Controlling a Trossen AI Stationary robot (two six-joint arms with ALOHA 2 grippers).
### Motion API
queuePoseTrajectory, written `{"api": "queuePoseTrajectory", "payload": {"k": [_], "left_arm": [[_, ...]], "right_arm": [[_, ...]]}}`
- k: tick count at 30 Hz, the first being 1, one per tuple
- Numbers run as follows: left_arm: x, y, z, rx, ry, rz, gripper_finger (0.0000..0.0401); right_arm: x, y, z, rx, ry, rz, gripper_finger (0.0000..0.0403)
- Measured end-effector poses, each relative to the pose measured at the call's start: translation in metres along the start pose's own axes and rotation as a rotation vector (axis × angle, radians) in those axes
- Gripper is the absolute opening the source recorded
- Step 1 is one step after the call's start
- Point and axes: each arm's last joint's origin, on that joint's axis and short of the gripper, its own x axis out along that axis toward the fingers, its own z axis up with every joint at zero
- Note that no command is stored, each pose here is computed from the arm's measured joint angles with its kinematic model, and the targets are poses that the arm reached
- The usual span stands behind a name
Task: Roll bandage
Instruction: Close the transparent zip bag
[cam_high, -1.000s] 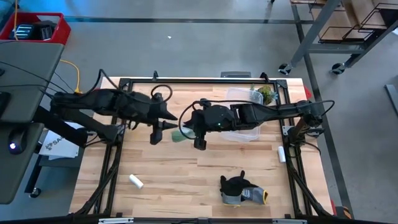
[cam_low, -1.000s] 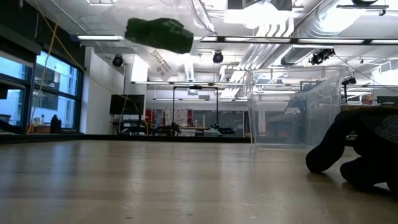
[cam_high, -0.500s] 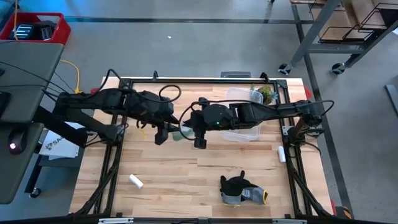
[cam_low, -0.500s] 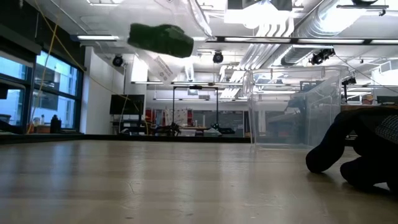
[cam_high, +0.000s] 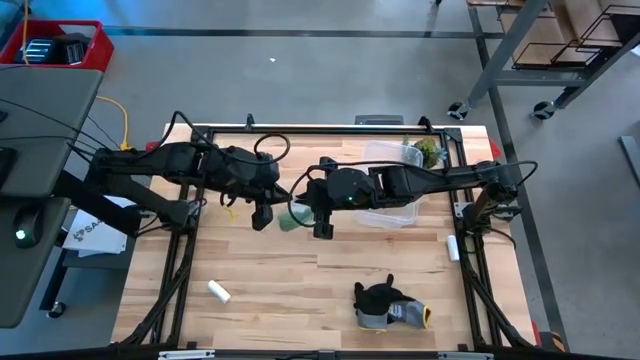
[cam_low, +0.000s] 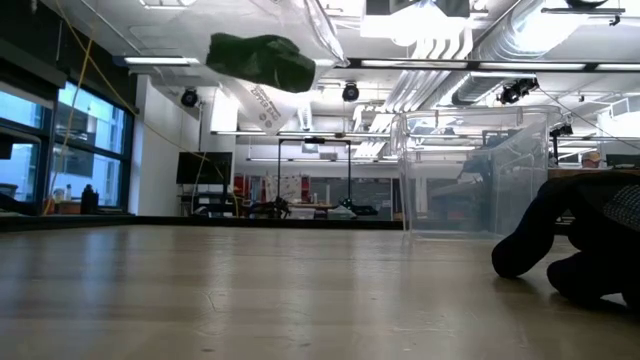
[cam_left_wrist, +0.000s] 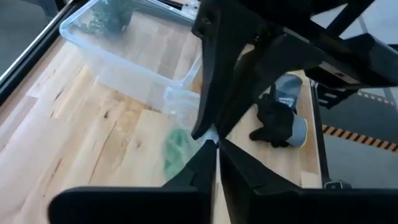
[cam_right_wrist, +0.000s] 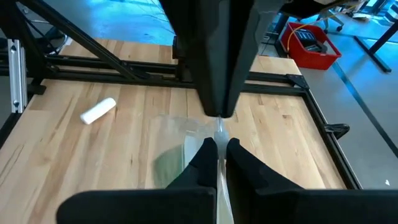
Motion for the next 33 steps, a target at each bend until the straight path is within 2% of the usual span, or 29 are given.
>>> {"api": "queuePoseTrajectory", "payload": {"k": [5,9,12,25,33], "left_arm": [[0.001,-0.005,-0.001,0.039,0.007,-0.016,0.0064],[0.003,-0.004,0.001,0.031,-0.026,0.032,0.0123],[0.002,-0.004,0.002,0.036,-0.042,0.044,0.0149],[-0.010,0.003,0.000,0.053,-0.063,0.156,0.0152],[0.003,0.000,-0.002,0.036,-0.006,0.109,0.0151]], "right_arm": [[0.001,-0.003,0.000,0.003,0.003,-0.007,0.0000],[0.001,-0.004,0.000,0.004,0.003,-0.011,0.0000],[0.001,-0.004,0.000,0.005,0.002,-0.013,0.0000],[0.001,-0.004,0.000,0.005,0.002,-0.006,0.0000],[0.001,-0.004,0.000,-0.011,0.002,-0.010,0.0000]]}}
